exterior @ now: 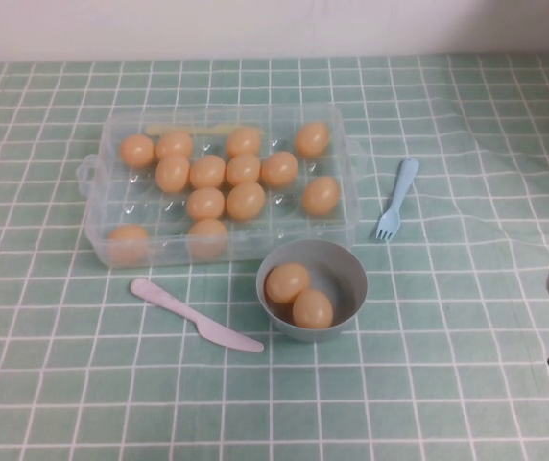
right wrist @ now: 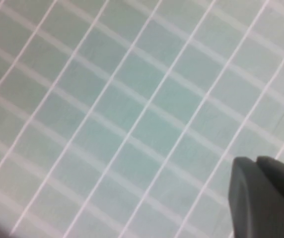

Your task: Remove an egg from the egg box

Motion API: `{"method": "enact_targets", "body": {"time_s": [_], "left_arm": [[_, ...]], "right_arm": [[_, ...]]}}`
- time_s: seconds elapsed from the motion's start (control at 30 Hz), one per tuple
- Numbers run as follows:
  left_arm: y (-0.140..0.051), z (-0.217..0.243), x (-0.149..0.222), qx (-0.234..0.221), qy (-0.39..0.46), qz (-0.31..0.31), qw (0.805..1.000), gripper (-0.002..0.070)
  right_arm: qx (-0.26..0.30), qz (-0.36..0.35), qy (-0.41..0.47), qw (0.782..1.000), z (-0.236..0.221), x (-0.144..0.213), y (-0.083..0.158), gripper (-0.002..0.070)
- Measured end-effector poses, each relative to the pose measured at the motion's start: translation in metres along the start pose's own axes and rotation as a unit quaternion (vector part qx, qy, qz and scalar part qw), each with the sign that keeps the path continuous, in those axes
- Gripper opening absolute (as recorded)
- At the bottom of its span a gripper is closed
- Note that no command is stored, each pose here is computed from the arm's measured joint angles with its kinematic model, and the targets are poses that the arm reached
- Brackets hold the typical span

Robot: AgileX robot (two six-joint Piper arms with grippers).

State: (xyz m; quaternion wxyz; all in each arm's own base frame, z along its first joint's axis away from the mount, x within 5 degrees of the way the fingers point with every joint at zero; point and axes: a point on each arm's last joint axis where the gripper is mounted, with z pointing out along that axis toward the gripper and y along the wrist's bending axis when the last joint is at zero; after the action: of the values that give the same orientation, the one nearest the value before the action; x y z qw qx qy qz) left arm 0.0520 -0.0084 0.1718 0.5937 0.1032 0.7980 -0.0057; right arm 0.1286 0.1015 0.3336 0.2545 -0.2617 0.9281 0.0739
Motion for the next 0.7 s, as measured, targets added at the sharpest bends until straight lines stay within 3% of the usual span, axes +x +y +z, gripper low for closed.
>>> {"method": "enact_targets", "body": {"time_s": [0.13, 0.3, 0.5, 0.7], "left_arm": [[0.0, 0.0, 0.0, 0.0, 0.0, 0.0, 1.0, -0.0004], [0.0, 0.0, 0.0, 0.0, 0.0, 0.0, 1.0, -0.0004], [0.0, 0.0, 0.0, 0.0, 0.0, 0.0, 1.0, -0.0004], [0.0, 0.0, 0.0, 0.0, 0.0, 0.0, 1.0, -0.0004]], "right_arm": [[0.023, -0.001, -0.074, 0.997, 0.018, 0.022, -0.016, -0.0016], [0.092, 0.038, -0.179, 0.979, 0.052, 0.086, -0.044, -0.0016], [0.172, 0.105, -0.295, 0.934, 0.069, 0.146, -0.053, -0.0016], [0.204, 0.172, -0.395, 0.879, 0.069, 0.169, -0.051, -0.0016]]}}
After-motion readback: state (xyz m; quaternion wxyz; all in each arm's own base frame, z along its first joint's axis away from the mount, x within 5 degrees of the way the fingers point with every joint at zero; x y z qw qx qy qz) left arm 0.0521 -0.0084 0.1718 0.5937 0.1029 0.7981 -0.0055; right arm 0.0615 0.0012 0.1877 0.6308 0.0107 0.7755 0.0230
